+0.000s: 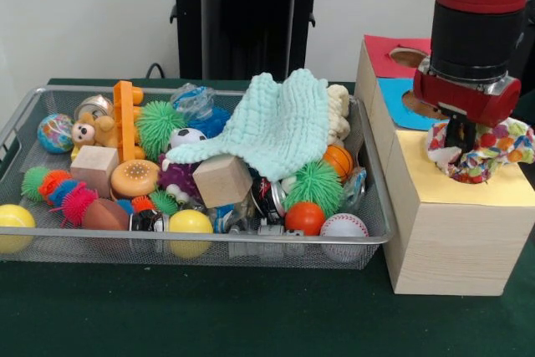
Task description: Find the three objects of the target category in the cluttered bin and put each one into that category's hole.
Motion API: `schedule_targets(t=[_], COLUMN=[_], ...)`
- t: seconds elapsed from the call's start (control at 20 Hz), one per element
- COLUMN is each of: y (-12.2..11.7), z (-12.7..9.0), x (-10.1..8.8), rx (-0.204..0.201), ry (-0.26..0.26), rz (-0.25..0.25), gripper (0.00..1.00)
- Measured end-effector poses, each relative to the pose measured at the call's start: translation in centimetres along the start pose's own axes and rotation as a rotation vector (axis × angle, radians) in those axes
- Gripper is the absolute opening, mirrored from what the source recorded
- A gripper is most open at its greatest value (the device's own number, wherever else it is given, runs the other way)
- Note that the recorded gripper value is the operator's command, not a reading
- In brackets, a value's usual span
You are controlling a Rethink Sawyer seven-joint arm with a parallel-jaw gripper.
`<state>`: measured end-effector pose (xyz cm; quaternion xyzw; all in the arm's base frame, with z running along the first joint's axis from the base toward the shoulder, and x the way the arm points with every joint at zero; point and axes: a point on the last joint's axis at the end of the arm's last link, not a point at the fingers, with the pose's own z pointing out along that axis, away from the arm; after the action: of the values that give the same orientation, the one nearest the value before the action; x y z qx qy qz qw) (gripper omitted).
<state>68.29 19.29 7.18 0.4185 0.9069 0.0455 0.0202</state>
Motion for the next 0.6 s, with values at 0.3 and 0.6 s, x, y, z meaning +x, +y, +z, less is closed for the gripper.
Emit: schedule_targets(t=[0.3, 0.6], y=[-0.05, -0.29], z=[-0.47, -0.16], x=[0.51, 1.08], rx=[-0.005, -0.024], ry=[-0.035, -0.081], rz=[-0.012, -0.021], gripper=[0.00, 0.00])
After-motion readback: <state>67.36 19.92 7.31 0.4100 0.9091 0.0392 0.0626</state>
